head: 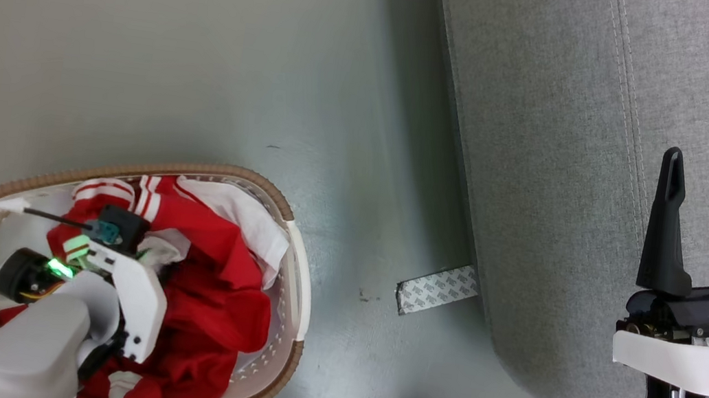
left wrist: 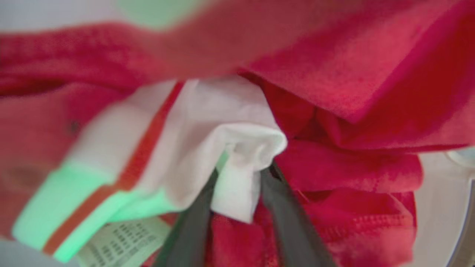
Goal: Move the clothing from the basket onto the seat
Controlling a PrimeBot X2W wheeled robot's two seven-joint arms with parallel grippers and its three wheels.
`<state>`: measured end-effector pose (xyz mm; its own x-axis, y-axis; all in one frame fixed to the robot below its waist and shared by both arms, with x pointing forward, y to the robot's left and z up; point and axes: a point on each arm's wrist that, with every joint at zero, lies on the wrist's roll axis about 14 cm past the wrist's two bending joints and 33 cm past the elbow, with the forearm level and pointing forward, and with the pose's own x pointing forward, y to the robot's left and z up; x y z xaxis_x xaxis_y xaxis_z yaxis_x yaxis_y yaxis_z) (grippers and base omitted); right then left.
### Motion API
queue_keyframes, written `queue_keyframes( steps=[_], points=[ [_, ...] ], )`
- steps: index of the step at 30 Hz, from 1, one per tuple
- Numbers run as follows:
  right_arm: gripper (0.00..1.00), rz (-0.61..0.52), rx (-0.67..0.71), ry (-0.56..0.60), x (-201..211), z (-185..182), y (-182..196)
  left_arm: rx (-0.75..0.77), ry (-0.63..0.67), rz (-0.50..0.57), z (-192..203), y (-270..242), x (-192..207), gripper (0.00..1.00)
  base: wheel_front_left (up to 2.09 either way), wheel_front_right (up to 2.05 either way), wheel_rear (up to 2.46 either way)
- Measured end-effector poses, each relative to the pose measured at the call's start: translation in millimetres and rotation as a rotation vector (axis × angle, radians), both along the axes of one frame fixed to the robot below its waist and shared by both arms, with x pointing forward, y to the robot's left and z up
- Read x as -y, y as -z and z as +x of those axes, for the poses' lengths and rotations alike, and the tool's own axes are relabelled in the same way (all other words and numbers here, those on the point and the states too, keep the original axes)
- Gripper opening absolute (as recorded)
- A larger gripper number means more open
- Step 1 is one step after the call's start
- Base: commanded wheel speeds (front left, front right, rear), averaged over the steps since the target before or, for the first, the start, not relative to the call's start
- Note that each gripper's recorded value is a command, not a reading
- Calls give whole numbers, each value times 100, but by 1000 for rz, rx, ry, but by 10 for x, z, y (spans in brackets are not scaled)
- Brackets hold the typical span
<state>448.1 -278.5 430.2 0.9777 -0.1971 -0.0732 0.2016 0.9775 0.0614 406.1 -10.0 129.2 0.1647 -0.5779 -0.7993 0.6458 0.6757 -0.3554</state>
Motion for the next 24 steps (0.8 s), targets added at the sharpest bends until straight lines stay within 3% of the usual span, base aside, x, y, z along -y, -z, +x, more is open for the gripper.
queue_keyframes(
  steps=[11, 24],
  points=[
    [100, -17, 75, -30, -78, 45, -296, 97, -60, -113, 48, -486, 147, 0, 0, 0, 0],
    [100, -18, 195, -129, -468, -135, -826, 357, -197, -318, 111, -1833, 141, 0, 0, 0, 0]
  ],
)
